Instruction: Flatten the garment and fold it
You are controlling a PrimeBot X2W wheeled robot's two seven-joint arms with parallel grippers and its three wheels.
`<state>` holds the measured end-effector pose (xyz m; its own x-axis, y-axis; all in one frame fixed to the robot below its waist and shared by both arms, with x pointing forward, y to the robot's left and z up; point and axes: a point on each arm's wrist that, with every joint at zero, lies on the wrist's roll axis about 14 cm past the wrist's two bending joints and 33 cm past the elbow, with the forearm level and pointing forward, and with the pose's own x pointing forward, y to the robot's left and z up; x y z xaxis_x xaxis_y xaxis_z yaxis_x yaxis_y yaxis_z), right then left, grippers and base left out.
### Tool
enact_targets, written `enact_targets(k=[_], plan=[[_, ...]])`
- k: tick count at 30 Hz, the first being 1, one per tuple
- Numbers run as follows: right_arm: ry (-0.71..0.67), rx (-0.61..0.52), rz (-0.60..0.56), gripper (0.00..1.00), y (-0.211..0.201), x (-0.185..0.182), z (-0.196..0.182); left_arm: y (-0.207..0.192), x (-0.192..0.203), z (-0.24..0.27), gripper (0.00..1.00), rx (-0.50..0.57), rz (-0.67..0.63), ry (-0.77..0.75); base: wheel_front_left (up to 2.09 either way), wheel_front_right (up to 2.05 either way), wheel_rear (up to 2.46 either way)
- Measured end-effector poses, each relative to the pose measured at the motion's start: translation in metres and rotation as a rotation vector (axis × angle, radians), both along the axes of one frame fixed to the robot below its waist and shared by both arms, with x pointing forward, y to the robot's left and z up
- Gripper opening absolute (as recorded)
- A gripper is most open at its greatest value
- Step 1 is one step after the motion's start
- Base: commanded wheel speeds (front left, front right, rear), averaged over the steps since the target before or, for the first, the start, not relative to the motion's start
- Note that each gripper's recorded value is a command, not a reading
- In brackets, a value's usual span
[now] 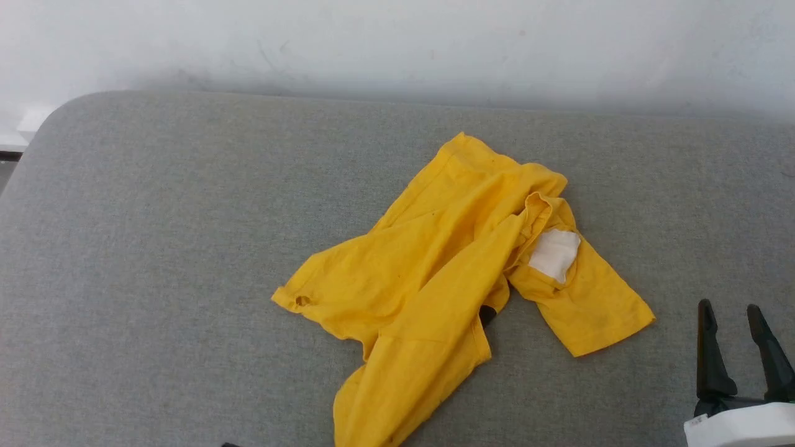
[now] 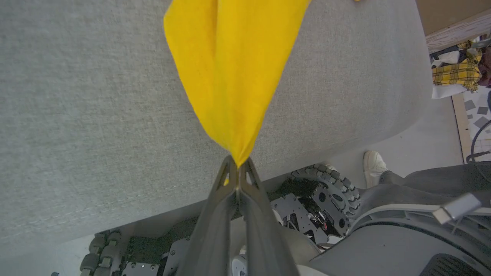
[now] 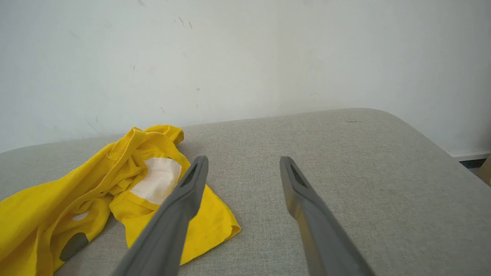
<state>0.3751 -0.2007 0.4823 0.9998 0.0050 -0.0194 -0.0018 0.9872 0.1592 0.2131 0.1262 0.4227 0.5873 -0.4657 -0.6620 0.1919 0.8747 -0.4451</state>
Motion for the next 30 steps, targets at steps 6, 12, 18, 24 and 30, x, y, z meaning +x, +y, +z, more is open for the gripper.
enact_targets(k=[6, 12, 18, 24, 30], plan=[[0.000, -0.001, 0.013, 1.00, 0.004, 0.000, 0.002, -0.026, 0.008, 0.006, 1.00, -0.119, -0.011, -0.034, 0.00, 0.00, 0.00], [-0.001, -0.006, 0.002, 1.00, 0.000, -0.005, 0.005, -0.020, 0.055, 0.052, 1.00, -0.190, 0.018, -0.233, 0.00, 0.00, 0.00], [0.014, -0.004, -0.006, 1.00, -0.002, -0.005, 0.000, 0.038, 0.143, 0.106, 1.00, 0.068, 0.131, -0.621, 0.00, 0.00, 0.00], [0.004, -0.007, -0.031, 1.00, -0.009, 0.003, 0.000, 0.039, 0.179, 0.065, 1.00, 0.272, 0.042, -0.574, 0.00, 0.00, 0.00], [0.024, -0.015, -0.070, 1.00, -0.022, 0.004, -0.007, 0.017, 0.193, 0.007, 1.00, 0.304, -0.074, -0.390, 0.00, 0.00, 0.00]])
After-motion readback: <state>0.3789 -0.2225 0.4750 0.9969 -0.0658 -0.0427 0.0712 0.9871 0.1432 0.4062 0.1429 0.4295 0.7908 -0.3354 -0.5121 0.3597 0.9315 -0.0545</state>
